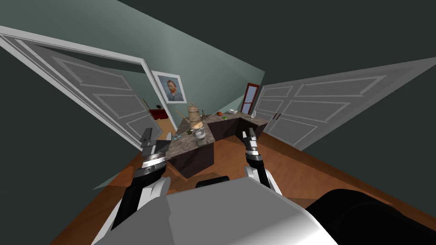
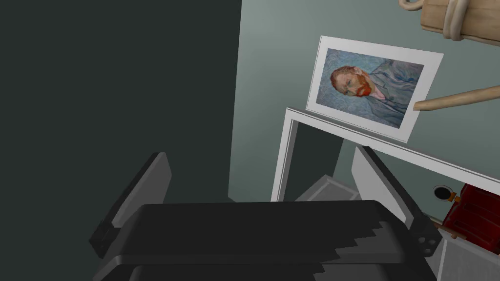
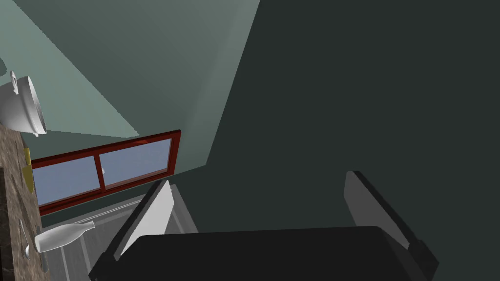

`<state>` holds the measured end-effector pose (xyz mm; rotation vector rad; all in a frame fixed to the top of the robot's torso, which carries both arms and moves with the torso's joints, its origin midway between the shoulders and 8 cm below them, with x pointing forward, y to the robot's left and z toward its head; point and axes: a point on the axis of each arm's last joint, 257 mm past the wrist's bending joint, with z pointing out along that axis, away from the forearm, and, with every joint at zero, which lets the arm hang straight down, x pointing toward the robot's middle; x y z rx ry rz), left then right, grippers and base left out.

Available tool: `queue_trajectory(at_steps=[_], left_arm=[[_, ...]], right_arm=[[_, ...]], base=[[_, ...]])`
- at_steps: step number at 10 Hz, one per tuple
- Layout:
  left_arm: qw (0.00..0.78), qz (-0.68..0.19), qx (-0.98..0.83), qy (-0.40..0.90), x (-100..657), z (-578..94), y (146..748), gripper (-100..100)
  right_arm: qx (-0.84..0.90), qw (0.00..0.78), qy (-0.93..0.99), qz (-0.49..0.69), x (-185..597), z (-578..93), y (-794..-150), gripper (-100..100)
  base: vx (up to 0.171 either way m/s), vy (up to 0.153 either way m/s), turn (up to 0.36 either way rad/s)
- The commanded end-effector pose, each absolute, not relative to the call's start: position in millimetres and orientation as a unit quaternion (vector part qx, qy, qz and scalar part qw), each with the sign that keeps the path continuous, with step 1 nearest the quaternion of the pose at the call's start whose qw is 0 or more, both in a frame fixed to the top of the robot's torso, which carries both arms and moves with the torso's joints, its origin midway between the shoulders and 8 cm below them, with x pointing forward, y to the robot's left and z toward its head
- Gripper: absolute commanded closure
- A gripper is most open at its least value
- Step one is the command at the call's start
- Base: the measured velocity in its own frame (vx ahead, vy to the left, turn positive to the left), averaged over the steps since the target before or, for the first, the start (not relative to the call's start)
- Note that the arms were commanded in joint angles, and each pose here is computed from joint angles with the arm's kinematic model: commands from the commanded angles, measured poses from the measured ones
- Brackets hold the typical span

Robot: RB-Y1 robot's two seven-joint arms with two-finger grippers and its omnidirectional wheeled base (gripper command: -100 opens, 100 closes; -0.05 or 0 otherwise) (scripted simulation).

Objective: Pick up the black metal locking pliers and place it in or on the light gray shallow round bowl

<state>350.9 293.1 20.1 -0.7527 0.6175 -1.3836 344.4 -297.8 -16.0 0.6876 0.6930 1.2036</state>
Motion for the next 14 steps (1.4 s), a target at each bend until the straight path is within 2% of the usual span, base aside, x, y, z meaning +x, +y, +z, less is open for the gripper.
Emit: queue_trajectory(at_steps=[1,14], left_arm=[[0.658,-0.607,-0.333,0.295,356.7,14.7,292.3,-100],[0.615,-0.550,-0.420,0.377,392.4,-35.8,319.4,-100]], right_arm=[[0.310,0.715,0.313,0.543,344.4,-16.0,-297.8,0],[0.310,0.715,0.313,0.543,344.4,-16.0,-297.8,0]], base=[[0.008,-0.007,-0.038],[0.022,-0.015,-0.045]])
